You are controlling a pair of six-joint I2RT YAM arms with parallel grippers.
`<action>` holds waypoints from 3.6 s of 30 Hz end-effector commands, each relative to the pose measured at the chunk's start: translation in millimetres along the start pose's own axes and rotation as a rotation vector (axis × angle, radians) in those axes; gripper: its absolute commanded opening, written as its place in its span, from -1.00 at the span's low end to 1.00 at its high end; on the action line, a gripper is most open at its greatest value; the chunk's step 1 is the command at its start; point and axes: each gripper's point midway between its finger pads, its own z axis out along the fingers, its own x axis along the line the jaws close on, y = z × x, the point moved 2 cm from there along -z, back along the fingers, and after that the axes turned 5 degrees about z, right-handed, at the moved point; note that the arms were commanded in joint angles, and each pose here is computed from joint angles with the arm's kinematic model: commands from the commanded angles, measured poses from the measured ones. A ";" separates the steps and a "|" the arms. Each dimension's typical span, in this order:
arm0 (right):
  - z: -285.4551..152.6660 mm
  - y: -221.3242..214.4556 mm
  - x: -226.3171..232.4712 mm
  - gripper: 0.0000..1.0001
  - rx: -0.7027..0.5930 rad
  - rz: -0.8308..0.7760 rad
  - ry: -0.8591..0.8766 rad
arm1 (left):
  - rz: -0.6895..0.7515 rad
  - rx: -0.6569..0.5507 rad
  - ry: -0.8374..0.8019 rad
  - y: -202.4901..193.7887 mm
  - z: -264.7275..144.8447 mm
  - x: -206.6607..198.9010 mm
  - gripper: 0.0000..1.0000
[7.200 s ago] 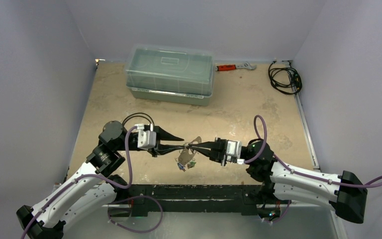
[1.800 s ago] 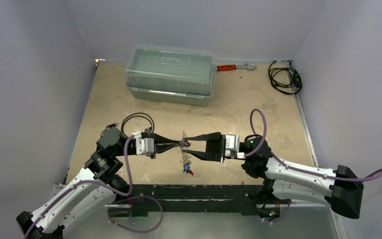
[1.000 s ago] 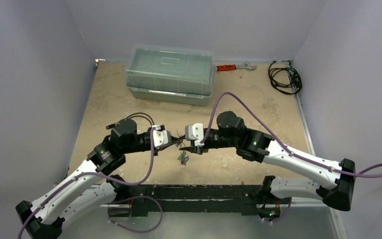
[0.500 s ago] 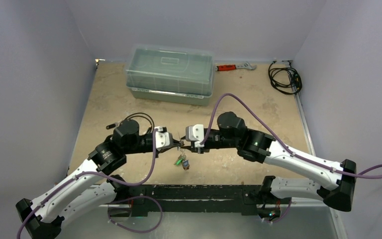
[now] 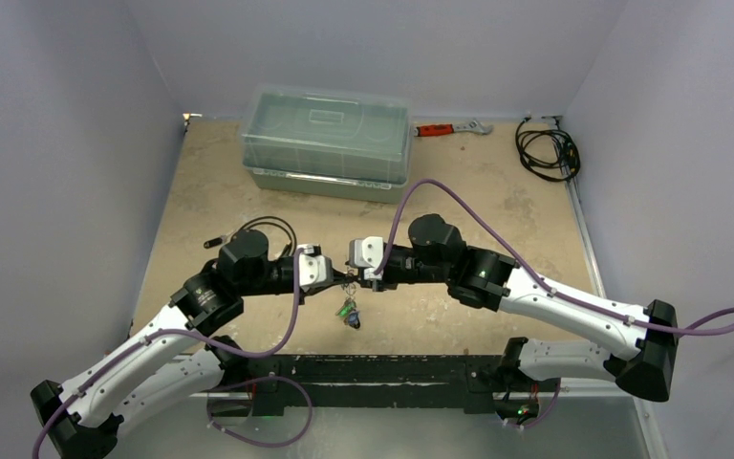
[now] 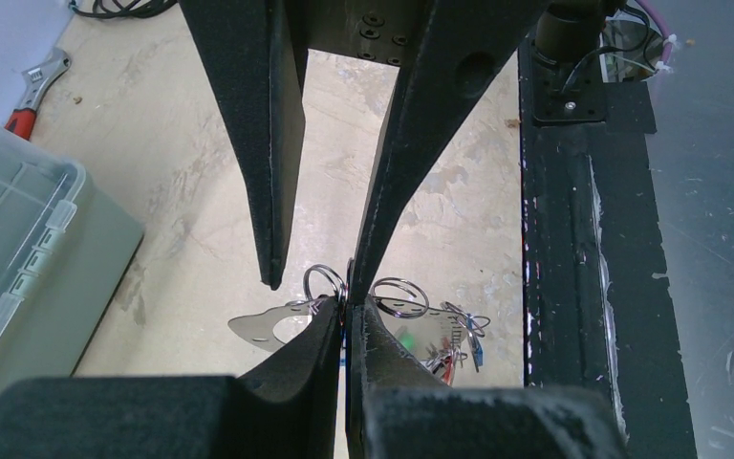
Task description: Put the keys on the keyring
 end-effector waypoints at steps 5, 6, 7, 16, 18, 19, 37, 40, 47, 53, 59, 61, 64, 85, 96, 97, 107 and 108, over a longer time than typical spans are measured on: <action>0.4 -0.1 -8.0 -0.38 -0.004 -0.020 -0.048 | 0.067 -0.101 0.019 33.0 -4.4 5.3 -1.00; 0.5 -0.3 -7.4 -0.39 -0.005 -0.019 -0.045 | 0.069 -0.102 0.022 33.7 -4.8 6.0 -1.00; 0.5 -0.5 -6.9 -0.39 -0.006 -0.018 -0.043 | 0.067 -0.100 0.025 33.3 -4.9 6.2 -1.00; -4.0 -2.0 -7.0 -0.47 -0.015 -0.016 -0.062 | 0.070 -0.100 0.022 32.8 -4.8 5.3 -1.00; -4.4 -2.2 -7.3 -0.49 -0.014 -0.015 -0.066 | 0.071 -0.101 0.019 32.6 -4.6 4.8 -1.00; -4.7 -2.7 -7.2 -0.50 -0.013 -0.014 -0.067 | 0.071 -0.102 0.018 33.1 -4.8 4.5 -1.00; 2.8 -8.0 -10.3 -0.91 0.007 -0.024 -0.070 | 0.082 -0.100 -0.033 32.6 -0.9 -3.9 -1.00; 4.1 -13.4 -15.2 -0.98 0.036 -0.035 -0.094 | 0.085 -0.105 -0.048 32.8 -0.4 -7.2 -1.00; 0.9 -10.8 -21.2 -1.00 0.023 -0.082 -0.131 | 0.088 -0.105 -0.052 31.8 0.6 -8.5 -1.00; -14.9 10.5 -22.5 -1.00 -0.102 -0.126 -0.193 | 0.101 -0.129 -0.014 36.2 -5.3 -6.5 -0.09; -35.7 36.2 -23.1 -1.00 -0.258 -0.144 -0.251 | 0.143 -0.193 0.042 47.6 -17.6 -5.3 0.34; -42.3 43.6 -22.2 -1.00 -0.308 -0.147 -0.263 | 0.159 -0.213 0.059 51.6 -20.7 -4.0 0.34; -50.3 52.1 -15.5 -1.00 -0.391 -0.150 -0.253 | 0.174 -0.243 0.082 57.3 -23.3 -0.3 0.25; -49.1 84.5 14.0 -1.00 -0.575 -0.178 -0.062 | 0.208 -0.367 0.095 75.4 -28.0 3.5 -0.30; -49.5 91.4 12.6 -1.00 -0.590 -0.193 -0.061 | 0.191 -0.326 0.085 68.1 -23.5 5.0 -0.40; -50.2 91.7 12.4 -1.00 -0.591 -0.194 -0.064 | 0.193 -0.327 0.085 68.3 -23.9 4.7 -0.37; -54.6 97.8 13.6 -1.00 -0.605 -0.204 -0.056 | 0.198 -0.334 0.055 68.4 -22.5 0.6 -0.51; -55.2 99.0 13.6 -1.00 -0.608 -0.206 -0.056 | 0.194 -0.331 0.054 67.5 -21.9 0.6 -0.54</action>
